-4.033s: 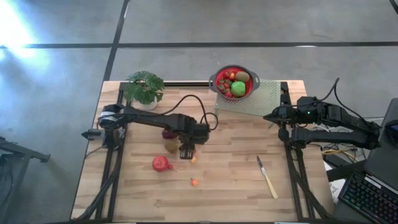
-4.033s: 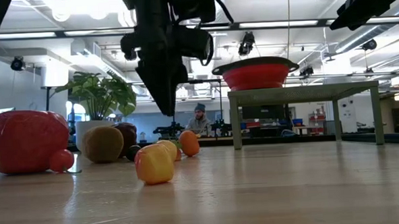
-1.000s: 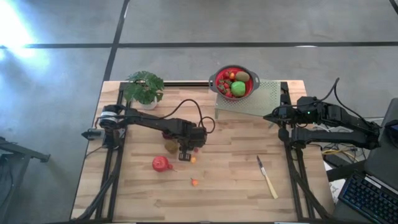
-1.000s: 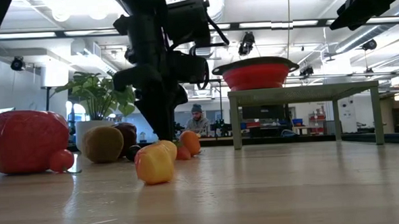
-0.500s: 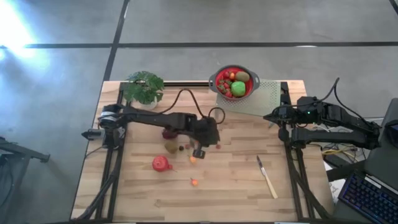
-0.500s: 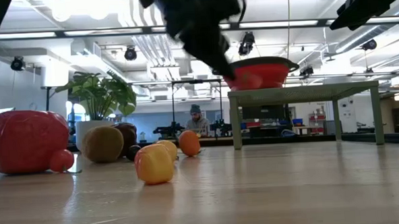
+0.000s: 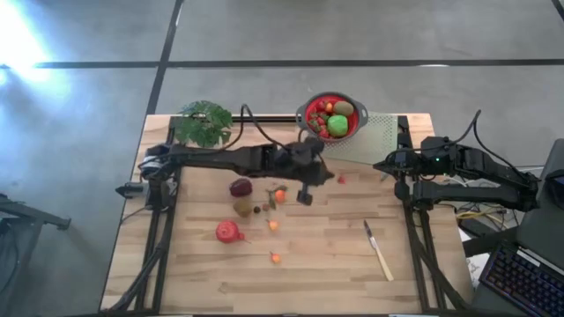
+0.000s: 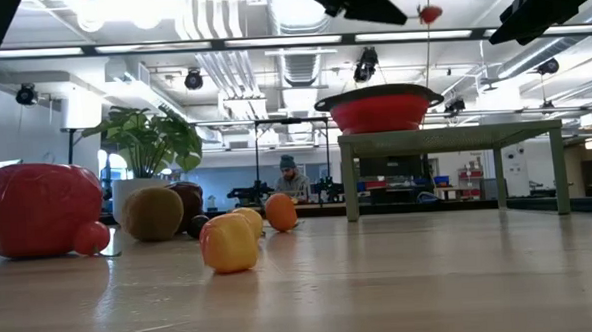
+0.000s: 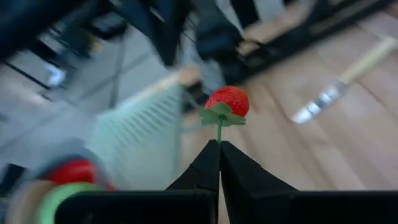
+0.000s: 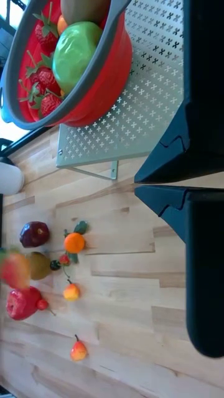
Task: Pick & Place Fruit
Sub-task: Put the strawberry into the strainer bowl on the shelf
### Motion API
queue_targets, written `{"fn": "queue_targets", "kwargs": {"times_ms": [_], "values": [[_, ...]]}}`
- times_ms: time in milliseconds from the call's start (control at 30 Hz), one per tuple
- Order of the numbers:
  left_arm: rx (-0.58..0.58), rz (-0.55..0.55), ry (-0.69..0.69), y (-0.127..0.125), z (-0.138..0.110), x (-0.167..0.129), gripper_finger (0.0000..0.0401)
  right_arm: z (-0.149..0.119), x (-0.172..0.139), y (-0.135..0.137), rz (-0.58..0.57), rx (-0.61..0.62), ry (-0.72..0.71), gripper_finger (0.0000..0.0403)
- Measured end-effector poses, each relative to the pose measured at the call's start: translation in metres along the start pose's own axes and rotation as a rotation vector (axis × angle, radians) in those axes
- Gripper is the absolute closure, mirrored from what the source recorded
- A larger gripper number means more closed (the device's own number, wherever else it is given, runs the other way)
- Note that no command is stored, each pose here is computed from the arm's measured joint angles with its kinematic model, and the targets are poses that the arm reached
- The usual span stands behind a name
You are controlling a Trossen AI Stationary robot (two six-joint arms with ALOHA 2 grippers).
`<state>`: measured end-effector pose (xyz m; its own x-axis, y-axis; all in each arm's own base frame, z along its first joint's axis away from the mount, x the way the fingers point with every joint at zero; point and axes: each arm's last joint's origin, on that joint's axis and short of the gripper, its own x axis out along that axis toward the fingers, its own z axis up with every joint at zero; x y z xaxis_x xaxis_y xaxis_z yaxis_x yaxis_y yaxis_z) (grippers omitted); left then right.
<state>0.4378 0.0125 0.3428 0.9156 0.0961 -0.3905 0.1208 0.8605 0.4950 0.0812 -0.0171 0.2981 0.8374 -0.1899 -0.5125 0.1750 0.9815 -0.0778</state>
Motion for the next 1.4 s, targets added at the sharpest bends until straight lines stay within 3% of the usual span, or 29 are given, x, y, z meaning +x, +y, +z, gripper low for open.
{"fn": "queue_targets", "kwargs": {"times_ms": [267,667,1000,1400], "values": [[-0.044,0.159,-0.05,0.043,-0.008,-0.002,0.0394,0.0,0.0,0.0,0.0,0.0,0.0,0.039],[-0.202,0.39,0.049,0.101,-0.045,-0.009,0.0395,0.0,0.0,0.0,0.0,0.0,0.0,0.039],[-0.27,0.445,0.111,0.129,-0.07,-0.016,0.0394,0.0,0.0,0.0,0.0,0.0,-0.001,0.039],[-0.279,0.435,0.199,0.131,-0.083,-0.018,0.0394,0.0,0.0,0.0,0.0,0.0,0.0,0.039]]}}
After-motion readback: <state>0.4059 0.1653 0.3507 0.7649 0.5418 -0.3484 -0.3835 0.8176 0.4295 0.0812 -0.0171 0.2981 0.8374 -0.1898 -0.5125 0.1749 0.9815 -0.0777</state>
